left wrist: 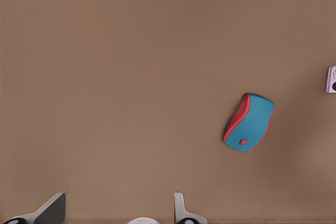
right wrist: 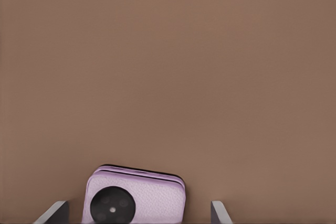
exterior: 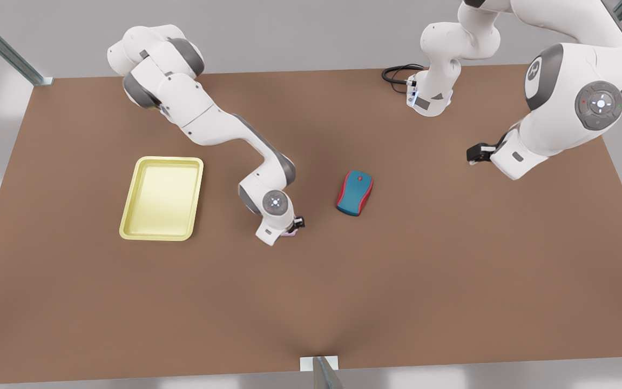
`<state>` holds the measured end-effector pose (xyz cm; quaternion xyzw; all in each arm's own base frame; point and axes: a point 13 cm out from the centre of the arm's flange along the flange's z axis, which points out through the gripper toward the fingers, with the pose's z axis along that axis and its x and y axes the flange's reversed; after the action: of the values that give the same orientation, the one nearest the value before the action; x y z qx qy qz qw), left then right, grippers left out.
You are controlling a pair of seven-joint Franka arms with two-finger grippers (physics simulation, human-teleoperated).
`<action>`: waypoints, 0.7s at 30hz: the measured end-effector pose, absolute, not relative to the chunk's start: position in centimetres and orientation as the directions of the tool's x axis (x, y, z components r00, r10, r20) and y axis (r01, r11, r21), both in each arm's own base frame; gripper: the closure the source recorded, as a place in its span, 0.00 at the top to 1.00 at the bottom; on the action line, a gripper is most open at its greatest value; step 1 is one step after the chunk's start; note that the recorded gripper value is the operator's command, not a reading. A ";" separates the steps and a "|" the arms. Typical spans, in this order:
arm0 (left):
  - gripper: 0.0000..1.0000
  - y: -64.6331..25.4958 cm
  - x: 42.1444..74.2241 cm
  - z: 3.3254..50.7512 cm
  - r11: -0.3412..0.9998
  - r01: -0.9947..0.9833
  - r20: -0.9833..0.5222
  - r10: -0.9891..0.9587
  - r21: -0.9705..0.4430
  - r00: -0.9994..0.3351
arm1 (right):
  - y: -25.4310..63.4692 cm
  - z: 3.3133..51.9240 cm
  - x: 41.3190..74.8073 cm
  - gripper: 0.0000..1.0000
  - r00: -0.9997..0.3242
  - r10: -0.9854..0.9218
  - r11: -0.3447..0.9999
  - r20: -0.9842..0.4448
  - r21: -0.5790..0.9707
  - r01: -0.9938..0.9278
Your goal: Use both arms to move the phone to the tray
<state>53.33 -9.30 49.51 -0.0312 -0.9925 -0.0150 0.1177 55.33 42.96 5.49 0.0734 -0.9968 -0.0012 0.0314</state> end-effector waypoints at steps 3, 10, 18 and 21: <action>1.00 -9.5 53.0 49.4 0.997 0.076 0.246 0.068 0.022 -0.967 | 43.3 5.5 55.2 1.00 -0.987 -0.151 0.989 0.058 0.010 -0.151; 1.00 -9.5 52.6 49.6 0.996 0.086 0.258 0.077 0.023 -0.963 | 42.9 4.1 54.6 1.00 -0.986 -0.150 0.989 0.074 0.003 -0.150; 1.00 -9.5 52.3 49.6 0.995 0.092 0.267 0.083 0.023 -0.960 | 42.8 3.6 54.0 1.00 -0.985 -0.154 0.988 0.082 -0.001 -0.155; 1.00 -9.5 52.3 49.6 0.995 0.094 0.269 0.084 0.023 -0.960 | 42.5 3.0 53.4 1.00 -0.983 -0.156 0.987 0.094 -0.007 -0.158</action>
<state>52.28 -9.49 49.60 -0.0450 -0.9897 -0.0176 0.1350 53.42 42.54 2.95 0.0788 -0.9958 0.0074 0.0468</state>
